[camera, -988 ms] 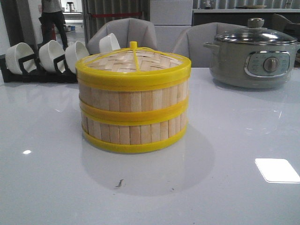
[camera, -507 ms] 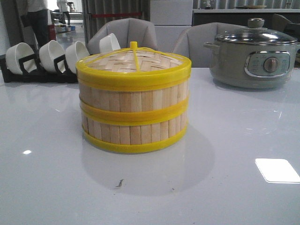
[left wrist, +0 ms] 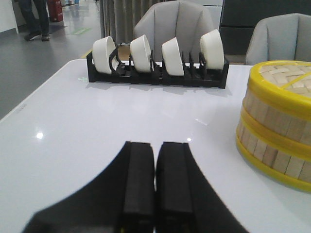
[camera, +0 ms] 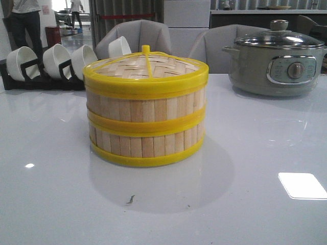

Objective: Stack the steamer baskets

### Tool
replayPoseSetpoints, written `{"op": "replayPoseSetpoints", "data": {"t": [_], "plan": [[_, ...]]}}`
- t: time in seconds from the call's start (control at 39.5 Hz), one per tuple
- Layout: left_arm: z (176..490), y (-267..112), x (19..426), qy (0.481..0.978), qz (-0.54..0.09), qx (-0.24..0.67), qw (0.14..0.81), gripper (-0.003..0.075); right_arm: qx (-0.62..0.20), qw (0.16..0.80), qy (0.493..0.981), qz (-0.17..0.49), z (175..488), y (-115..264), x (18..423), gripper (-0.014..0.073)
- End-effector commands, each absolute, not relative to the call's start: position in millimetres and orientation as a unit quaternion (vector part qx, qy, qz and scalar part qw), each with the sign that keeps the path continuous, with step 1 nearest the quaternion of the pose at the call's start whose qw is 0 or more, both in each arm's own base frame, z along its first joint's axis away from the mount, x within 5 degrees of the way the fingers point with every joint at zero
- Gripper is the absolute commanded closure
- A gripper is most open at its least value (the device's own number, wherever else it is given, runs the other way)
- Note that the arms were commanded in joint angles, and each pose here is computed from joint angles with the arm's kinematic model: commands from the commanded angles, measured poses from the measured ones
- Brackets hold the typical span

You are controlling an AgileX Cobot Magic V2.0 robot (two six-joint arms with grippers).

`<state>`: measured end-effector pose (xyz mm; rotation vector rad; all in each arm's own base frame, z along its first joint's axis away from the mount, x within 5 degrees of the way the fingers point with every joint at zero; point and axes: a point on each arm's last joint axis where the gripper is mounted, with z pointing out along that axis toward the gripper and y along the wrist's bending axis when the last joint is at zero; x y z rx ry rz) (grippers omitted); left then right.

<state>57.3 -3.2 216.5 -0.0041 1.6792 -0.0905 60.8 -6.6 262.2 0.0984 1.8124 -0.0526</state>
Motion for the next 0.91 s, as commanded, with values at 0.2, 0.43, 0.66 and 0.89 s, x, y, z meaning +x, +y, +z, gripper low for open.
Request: {"op": "replayPoseSetpoints", "data": {"t": [0.2, 0.43, 0.66, 0.89], "plan": [[206, -3, 55, 0.695, -0.044, -0.007, 0.718, 0.0636, 0.037, 0.654, 0.755, -0.028, 279, -7, 62, 0.0528], [206, -3, 55, 0.693, -0.043, -0.008, 0.719, 0.0636, 0.037, 0.655, 0.755, -0.028, 279, -7, 62, 0.0528], [207, -3, 55, 0.692, -0.043, -0.008, 0.72, 0.0636, 0.037, 0.655, 0.755, -0.028, 279, -7, 62, 0.0528], [208, -2, 55, 0.689, -0.023, 0.009, 0.725, 0.0636, 0.037, 0.655, 0.755, -0.028, 279, -7, 62, 0.0528]]}}
